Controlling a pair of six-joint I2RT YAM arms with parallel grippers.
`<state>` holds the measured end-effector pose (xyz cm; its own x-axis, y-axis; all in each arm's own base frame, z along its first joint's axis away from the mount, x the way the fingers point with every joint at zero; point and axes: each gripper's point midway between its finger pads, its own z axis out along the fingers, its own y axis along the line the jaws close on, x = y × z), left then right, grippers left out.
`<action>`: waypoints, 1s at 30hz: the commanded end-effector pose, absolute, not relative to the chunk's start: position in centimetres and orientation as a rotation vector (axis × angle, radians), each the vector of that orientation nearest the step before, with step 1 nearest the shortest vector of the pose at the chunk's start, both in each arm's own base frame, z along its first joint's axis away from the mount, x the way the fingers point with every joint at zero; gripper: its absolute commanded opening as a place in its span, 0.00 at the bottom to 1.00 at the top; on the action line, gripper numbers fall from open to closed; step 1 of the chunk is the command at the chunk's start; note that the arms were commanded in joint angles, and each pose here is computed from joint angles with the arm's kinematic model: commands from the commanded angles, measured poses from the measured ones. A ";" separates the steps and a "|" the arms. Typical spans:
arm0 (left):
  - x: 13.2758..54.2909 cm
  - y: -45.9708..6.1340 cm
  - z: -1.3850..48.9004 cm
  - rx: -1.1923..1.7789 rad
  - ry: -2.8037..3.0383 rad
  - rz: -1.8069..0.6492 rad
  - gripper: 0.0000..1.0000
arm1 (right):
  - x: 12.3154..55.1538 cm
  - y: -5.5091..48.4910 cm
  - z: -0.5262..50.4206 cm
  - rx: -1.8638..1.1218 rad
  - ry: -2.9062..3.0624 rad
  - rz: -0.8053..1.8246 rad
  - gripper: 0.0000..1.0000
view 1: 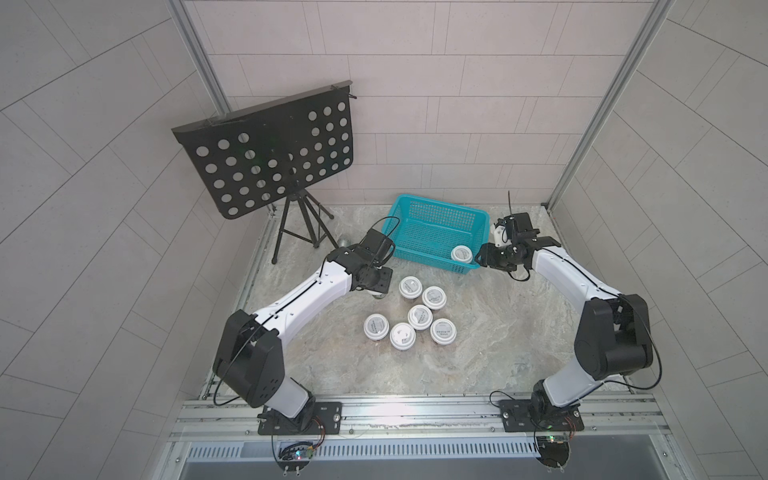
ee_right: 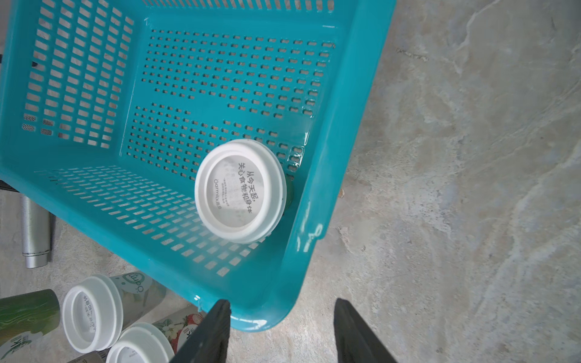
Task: Put the yogurt in the basket
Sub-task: Pick up the yogurt from the center of the board, then adjust the basket at the center of the board.
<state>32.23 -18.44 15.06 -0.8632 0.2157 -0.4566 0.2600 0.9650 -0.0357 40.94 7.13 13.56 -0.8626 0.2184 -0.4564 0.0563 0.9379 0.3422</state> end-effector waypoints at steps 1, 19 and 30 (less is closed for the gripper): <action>32.2 -17.9 16.9 0.334 2.627 -0.118 0.62 | 41.9 6.6 13.5 0.209 2.584 0.403 0.54; 32.4 -18.0 18.6 0.357 2.604 -0.123 0.62 | 42.3 7.5 10.7 0.187 2.664 0.413 0.40; 33.2 -19.1 20.5 0.394 2.570 -0.167 0.62 | 42.1 8.5 10.5 0.133 2.688 0.423 0.33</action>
